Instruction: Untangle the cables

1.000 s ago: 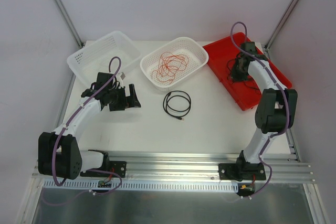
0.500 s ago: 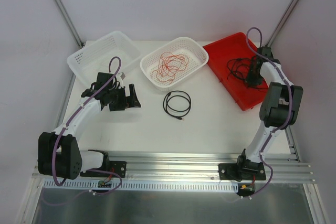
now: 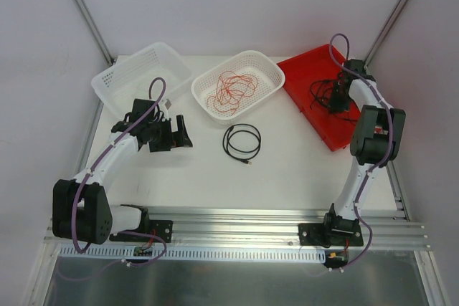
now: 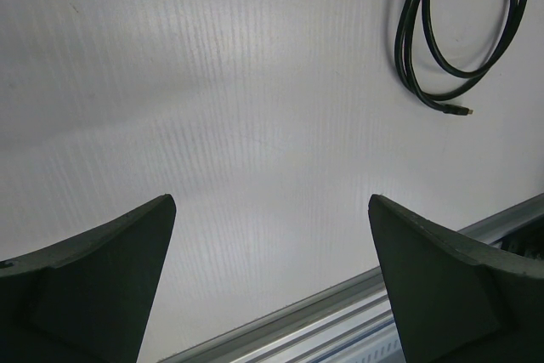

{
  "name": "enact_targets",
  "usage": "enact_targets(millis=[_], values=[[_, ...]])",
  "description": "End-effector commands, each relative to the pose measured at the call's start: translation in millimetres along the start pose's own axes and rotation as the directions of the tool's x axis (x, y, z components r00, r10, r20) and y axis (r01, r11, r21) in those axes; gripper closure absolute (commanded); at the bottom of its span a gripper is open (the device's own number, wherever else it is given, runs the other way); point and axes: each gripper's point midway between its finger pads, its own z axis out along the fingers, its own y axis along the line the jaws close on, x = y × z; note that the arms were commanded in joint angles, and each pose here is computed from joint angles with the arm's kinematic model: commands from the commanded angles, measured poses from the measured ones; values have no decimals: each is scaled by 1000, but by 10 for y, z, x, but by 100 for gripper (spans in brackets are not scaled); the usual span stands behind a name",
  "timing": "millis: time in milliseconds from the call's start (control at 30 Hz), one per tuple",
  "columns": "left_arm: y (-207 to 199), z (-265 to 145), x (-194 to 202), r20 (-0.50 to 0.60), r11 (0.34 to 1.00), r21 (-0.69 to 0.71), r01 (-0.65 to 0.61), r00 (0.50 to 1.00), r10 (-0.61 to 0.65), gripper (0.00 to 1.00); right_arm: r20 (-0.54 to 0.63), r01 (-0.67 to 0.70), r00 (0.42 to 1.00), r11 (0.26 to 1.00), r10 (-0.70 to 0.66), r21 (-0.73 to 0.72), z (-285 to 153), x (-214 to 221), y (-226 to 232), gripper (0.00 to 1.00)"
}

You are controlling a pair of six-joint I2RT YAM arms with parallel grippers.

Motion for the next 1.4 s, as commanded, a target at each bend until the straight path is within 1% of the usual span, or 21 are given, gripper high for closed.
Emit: enact_targets(millis=[0,33,67,133,167,200,333,400,433,467,567,667,800,933,1067,1133,1200,1233,1300,1333,1367], values=[[-52,-6,-8,-6,999,23,-30,1000,30,2,61,18,998,997,-13,-76,-109,-256,284,83],[-51,0,-4,-9,999,24,-29,1000,29,2,71,14,997,998,-9,-66,-138,-295,270,68],[-46,3,1,-10,999,22,-28,1000,29,2,81,11,997,998,-5,-67,-188,-318,279,59],[-48,0,-1,-10,999,22,-28,1000,29,2,115,2,993,1000,-2,-3,-251,-359,160,45],[-48,3,1,-12,999,23,-28,1000,28,2,129,2,992,1000,-3,7,-283,-370,138,41],[-51,0,-4,-9,999,24,-29,1000,29,2,165,0,986,1000,-2,11,-416,-427,116,38],[-64,-1,0,-13,999,31,-27,1000,27,2,251,-25,968,997,6,73,-651,-528,-87,36],[-72,-3,-4,-13,999,34,-27,1000,28,1,271,-46,962,994,17,101,-689,-504,-213,36],[-69,0,-3,-13,999,32,-25,1000,26,2,303,-62,953,992,25,112,-767,-548,-266,36],[-72,-4,0,-13,999,34,-26,1000,26,2,308,-93,950,988,51,124,-773,-544,-364,37],[-71,-14,-3,-8,999,32,-29,1000,29,2,286,-173,950,973,124,154,-757,-474,-611,38],[-83,-33,-10,-2,999,35,-33,999,33,2,253,-200,956,963,152,180,-720,-385,-747,38],[-106,-49,-18,4,998,45,-35,999,35,2,213,-202,963,967,167,156,-618,-284,-759,38],[-128,-63,-20,5,998,55,-37,999,37,2,151,-230,965,967,212,112,-461,-151,-753,38],[-132,-74,-22,9,998,56,-40,999,40,2,94,-231,970,969,223,89,-301,-40,-717,40],[-136,-77,-23,9,998,58,-40,999,40,2,78,-229,971,972,224,59,-236,-25,-661,45],[-137,-67,-19,5,997,60,-39,999,39,2,69,-254,965,967,252,29,-190,-18,-600,50],[-129,-62,-10,2,998,57,-37,999,37,2,60,-258,964,966,258,-10,-157,-26,-529,56],[-131,-57,-4,-2,998,59,-36,999,36,2,58,-269,961,962,271,-41,-133,-58,-471,64],[-129,-55,-9,-2,998,58,-36,999,36,2,47,-270,961,961,274,-64,-99,-53,-421,72],[-125,-52,-8,-3,998,56,-35,999,35,1,45,-278,958,957,282,-78,-89,-66,-388,76]])
